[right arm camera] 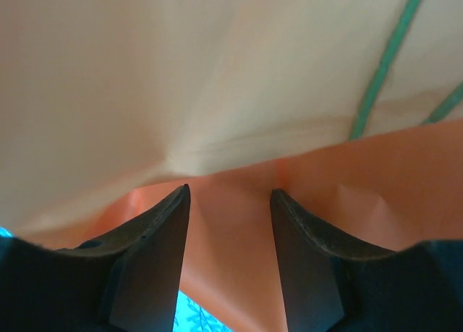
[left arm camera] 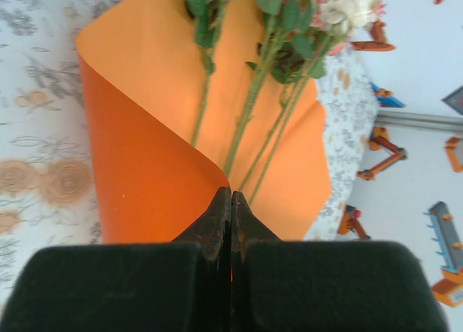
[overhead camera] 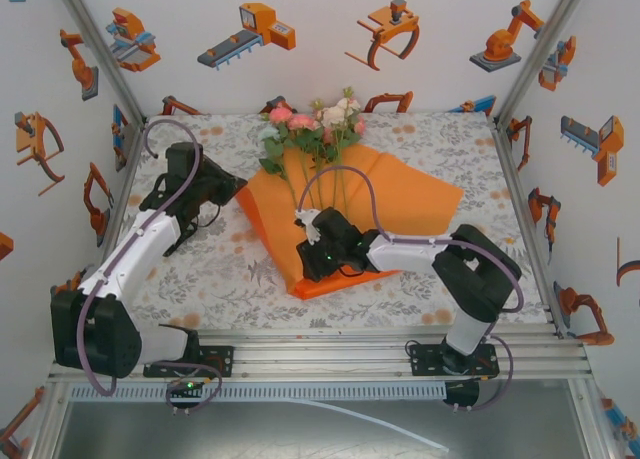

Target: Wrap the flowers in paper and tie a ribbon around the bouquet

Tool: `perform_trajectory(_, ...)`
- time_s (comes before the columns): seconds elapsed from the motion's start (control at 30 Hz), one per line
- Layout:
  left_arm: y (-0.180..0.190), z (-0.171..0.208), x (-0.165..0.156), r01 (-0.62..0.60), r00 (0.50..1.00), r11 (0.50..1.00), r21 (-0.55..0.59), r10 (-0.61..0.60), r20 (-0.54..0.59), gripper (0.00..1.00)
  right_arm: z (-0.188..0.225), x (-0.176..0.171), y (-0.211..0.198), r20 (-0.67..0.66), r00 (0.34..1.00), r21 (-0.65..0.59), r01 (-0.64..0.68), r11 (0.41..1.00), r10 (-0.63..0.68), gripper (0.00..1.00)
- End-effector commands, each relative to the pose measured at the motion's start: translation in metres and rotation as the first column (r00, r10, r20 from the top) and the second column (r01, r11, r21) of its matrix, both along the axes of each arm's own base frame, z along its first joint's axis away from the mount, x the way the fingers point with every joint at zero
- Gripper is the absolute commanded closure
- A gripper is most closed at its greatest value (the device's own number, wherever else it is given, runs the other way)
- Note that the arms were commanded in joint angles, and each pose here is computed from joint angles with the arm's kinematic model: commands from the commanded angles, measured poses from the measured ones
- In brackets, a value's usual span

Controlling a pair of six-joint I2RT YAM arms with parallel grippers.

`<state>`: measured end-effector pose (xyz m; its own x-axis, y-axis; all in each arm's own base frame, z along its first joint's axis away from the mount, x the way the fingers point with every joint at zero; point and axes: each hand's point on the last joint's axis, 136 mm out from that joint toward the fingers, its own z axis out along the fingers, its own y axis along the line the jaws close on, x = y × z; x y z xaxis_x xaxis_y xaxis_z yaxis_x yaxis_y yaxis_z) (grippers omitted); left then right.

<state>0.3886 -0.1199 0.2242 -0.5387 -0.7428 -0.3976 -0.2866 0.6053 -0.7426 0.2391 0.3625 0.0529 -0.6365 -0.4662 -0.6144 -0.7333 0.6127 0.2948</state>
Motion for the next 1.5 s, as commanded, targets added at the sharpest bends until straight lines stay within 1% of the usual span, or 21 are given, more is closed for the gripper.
perform_trajectory(0.0,-0.020,0.044,0.017,0.027,0.994,0.995,-0.099,-0.017,0.105,1.00,-0.010,-0.007,0.012,-0.031,0.998,0.037,-0.047,0.998,0.049,0.49)
perform_trajectory(0.1,-0.028,0.041,0.024,0.043,0.995,0.996,-0.083,-0.035,0.094,1.00,0.004,-0.010,0.010,-0.037,0.998,0.056,-0.054,0.997,0.056,0.44)
perform_trajectory(0.17,-0.031,0.033,0.028,0.043,0.996,0.996,-0.073,-0.037,0.081,1.00,0.025,-0.012,0.005,-0.032,0.998,0.095,-0.053,0.994,0.056,0.41)
perform_trajectory(0.23,-0.036,0.028,0.031,0.050,0.996,0.996,-0.073,-0.045,0.075,1.00,0.039,-0.010,-0.008,-0.033,0.999,0.117,-0.013,0.993,0.017,0.39)
perform_trajectory(0.3,-0.041,0.025,0.035,0.061,0.996,0.995,-0.075,-0.056,0.071,1.00,0.051,-0.006,-0.023,-0.061,0.998,0.138,0.035,0.990,-0.026,0.36)
perform_trajectory(0.37,-0.048,0.023,0.037,0.071,0.996,0.995,-0.070,-0.066,0.067,1.00,0.063,-0.009,-0.033,-0.080,0.996,0.173,0.054,0.983,-0.040,0.33)
perform_trajectory(0.47,-0.056,0.023,0.042,0.081,0.995,0.995,-0.065,-0.076,0.069,1.00,0.078,-0.024,-0.036,-0.103,0.995,0.234,0.033,0.972,-0.009,0.24)
perform_trajectory(0.57,-0.066,0.023,0.048,0.095,0.993,0.994,-0.055,-0.091,0.070,1.00,0.086,-0.041,-0.031,-0.184,0.982,0.309,0.016,0.951,0.043,0.15)
perform_trajectory(0.63,-0.072,0.022,0.052,0.097,0.993,0.994,-0.047,-0.093,0.070,1.00,0.087,-0.048,-0.025,-0.243,0.968,0.354,0.034,0.935,0.057,0.14)
perform_trajectory(0.77,-0.090,0.021,0.060,0.109,0.991,0.993,-0.053,-0.105,0.080,1.00,0.070,-0.042,-0.016,-0.284,0.958,0.305,0.117,0.945,-0.027,0.14)
perform_trajectory(0.83,-0.100,0.015,0.064,0.114,0.991,0.993,-0.042,-0.111,0.070,1.00,0.066,-0.036,-0.009,-0.306,0.951,0.293,0.145,0.945,-0.051,0.19)
perform_trajectory(0.93,-0.117,0.003,0.069,0.131,0.990,0.991,-0.024,-0.130,0.049,1.00,0.058,-0.034,0.002,-0.326,0.944,0.264,0.150,0.953,-0.058,0.28)
perform_trajectory(1.07,-0.131,-0.015,0.073,0.144,0.990,0.989,-0.018,-0.143,0.015,1.00,0.043,-0.030,0.005,-0.356,0.931,0.209,0.168,0.963,-0.085,0.45)
perform_trajectory(1.1,-0.134,-0.018,0.073,0.145,0.989,0.989,-0.020,-0.145,0.011,1.00,0.042,-0.030,0.005,-0.358,0.930,0.204,0.169,0.964,-0.087,0.48)
perform_trajectory(1.17,-0.138,-0.022,0.074,0.147,0.989,0.989,-0.021,-0.147,0.007,1.00,0.041,-0.031,0.007,-0.365,0.928,0.206,0.160,0.965,-0.076,0.62)
perform_trajectory(1.23,-0.144,-0.025,0.075,0.159,0.987,0.987,-0.034,-0.159,0.009,1.00,0.039,-0.032,0.007,-0.375,0.924,0.204,0.155,0.967,-0.069,0.85)
perform_trajectory(1.27,-0.146,-0.028,0.075,0.164,0.987,0.986,-0.043,-0.164,0.002,1.00,0.037,-0.032,0.006,-0.377,0.923,0.196,0.160,0.968,-0.076,0.91)
perform_trajectory(1.33,-0.147,-0.026,0.077,0.172,0.985,0.984,-0.042,-0.172,0.016,0.94,0.033,-0.030,-0.002,-0.375,0.921,0.178,0.181,0.967,-0.103,0.95)
perform_trajectory(1.4,-0.141,-0.014,0.078,0.176,0.983,0.984,-0.012,-0.175,0.051,0.76,0.026,-0.028,-0.013,-0.379,0.913,0.155,0.223,0.962,-0.150,0.95)
perform_trajectory(1.47,-0.133,0.008,0.077,0.195,0.973,0.980,0.048,-0.200,0.115,0.56,0.015,-0.026,-0.027,-0.392,0.897,0.138,0.275,0.951,-0.202,0.96)
